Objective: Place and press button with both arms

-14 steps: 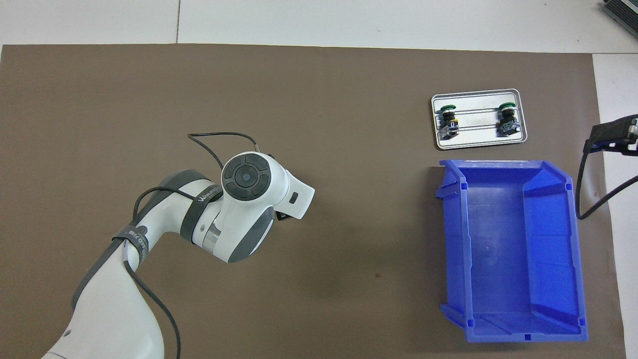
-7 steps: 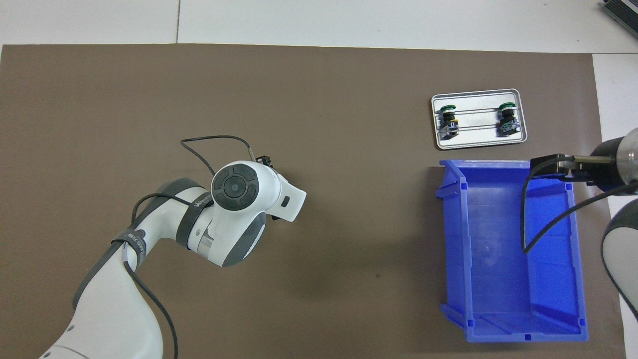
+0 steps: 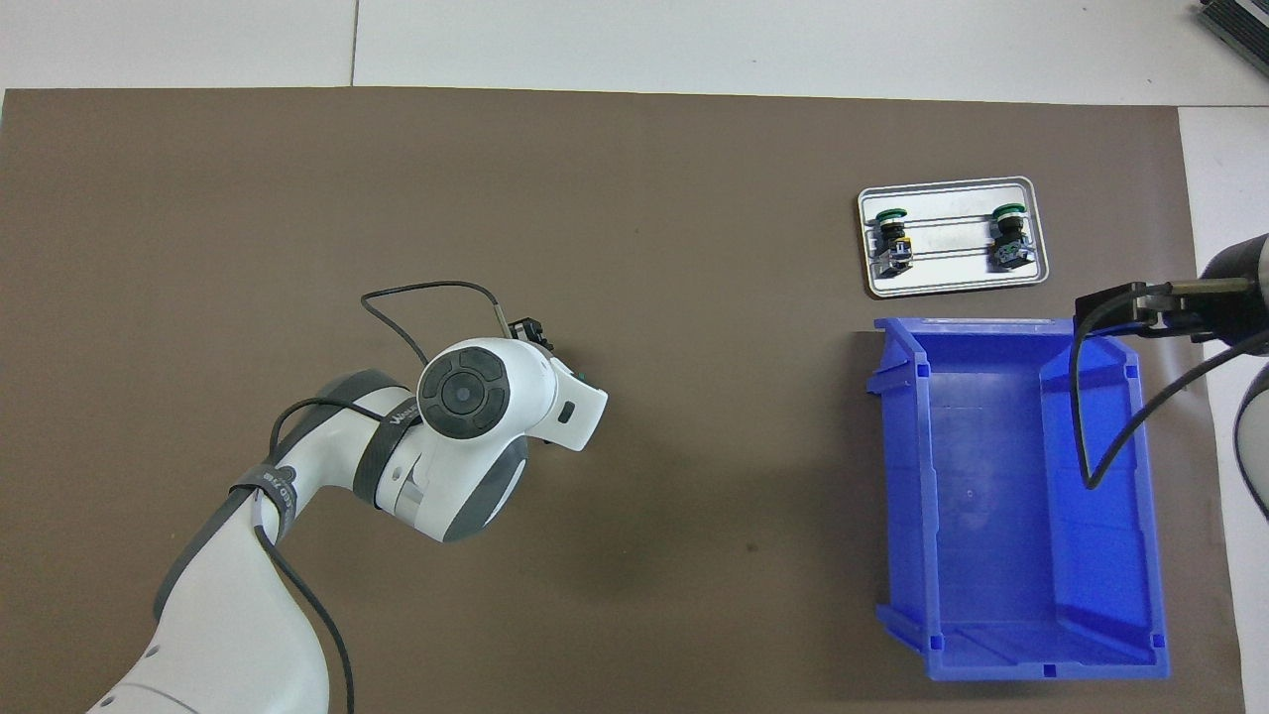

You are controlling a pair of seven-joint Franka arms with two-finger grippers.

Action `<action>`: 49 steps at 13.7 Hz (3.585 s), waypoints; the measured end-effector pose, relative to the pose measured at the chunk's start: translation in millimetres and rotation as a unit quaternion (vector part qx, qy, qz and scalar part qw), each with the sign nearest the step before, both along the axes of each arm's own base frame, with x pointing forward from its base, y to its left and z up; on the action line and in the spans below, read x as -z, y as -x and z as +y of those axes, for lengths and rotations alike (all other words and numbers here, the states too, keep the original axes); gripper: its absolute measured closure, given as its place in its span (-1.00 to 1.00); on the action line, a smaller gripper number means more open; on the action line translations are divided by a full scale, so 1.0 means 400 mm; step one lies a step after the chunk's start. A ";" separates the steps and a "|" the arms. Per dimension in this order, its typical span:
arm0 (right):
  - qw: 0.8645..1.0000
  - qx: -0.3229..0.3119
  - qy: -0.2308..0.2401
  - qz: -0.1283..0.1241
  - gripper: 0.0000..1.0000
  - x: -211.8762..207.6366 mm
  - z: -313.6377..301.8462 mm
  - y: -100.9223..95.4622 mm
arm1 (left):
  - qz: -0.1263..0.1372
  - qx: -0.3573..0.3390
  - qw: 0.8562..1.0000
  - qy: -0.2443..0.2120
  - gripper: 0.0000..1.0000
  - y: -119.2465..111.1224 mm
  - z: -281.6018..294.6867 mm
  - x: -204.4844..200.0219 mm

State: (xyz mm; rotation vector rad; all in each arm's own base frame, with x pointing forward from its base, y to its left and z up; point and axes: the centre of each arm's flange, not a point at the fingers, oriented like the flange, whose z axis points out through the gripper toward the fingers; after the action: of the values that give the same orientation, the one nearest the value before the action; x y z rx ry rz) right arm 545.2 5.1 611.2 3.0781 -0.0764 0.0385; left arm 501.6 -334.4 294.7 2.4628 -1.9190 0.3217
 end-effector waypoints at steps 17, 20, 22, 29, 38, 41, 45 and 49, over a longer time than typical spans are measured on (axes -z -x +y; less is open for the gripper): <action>0.999 0.026 -0.021 0.018 -1.00 -0.008 -0.019 0.011 | -0.025 0.008 1.000 0.017 0.30 0.018 0.001 0.018; 0.999 0.025 -0.020 0.019 -1.00 -0.008 -0.016 0.011 | -0.025 0.005 0.999 0.018 0.30 0.013 0.005 0.016; 0.999 0.024 -0.020 0.019 -1.00 -0.007 -0.014 0.011 | -0.024 -0.013 0.999 0.028 0.30 -0.008 0.022 0.006; 0.999 0.022 -0.020 0.019 -1.00 -0.007 -0.007 0.011 | -0.024 -0.083 0.991 0.102 0.30 -0.075 0.016 -0.078; 0.999 0.022 -0.020 0.019 -1.00 -0.007 -0.007 0.011 | 0.038 -0.179 0.963 0.200 0.30 -0.215 0.109 -0.224; 0.999 0.022 -0.020 0.019 -1.00 -0.007 -0.007 0.011 | 0.076 -0.165 0.955 0.236 0.30 -0.258 0.216 -0.230; 0.999 0.022 -0.020 0.019 -1.00 -0.007 -0.007 0.011 | 0.090 -0.116 0.954 0.263 0.30 -0.289 0.363 -0.224; 0.999 0.022 -0.020 0.019 -1.00 -0.007 -0.007 0.011 | 0.075 -0.073 0.939 0.326 0.30 -0.269 0.430 -0.203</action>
State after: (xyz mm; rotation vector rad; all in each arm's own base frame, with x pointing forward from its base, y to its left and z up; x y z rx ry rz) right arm 540.8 2.3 614.1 3.1148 -0.1440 -0.0244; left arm 609.4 -162.3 375.8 2.0998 -1.2855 0.6290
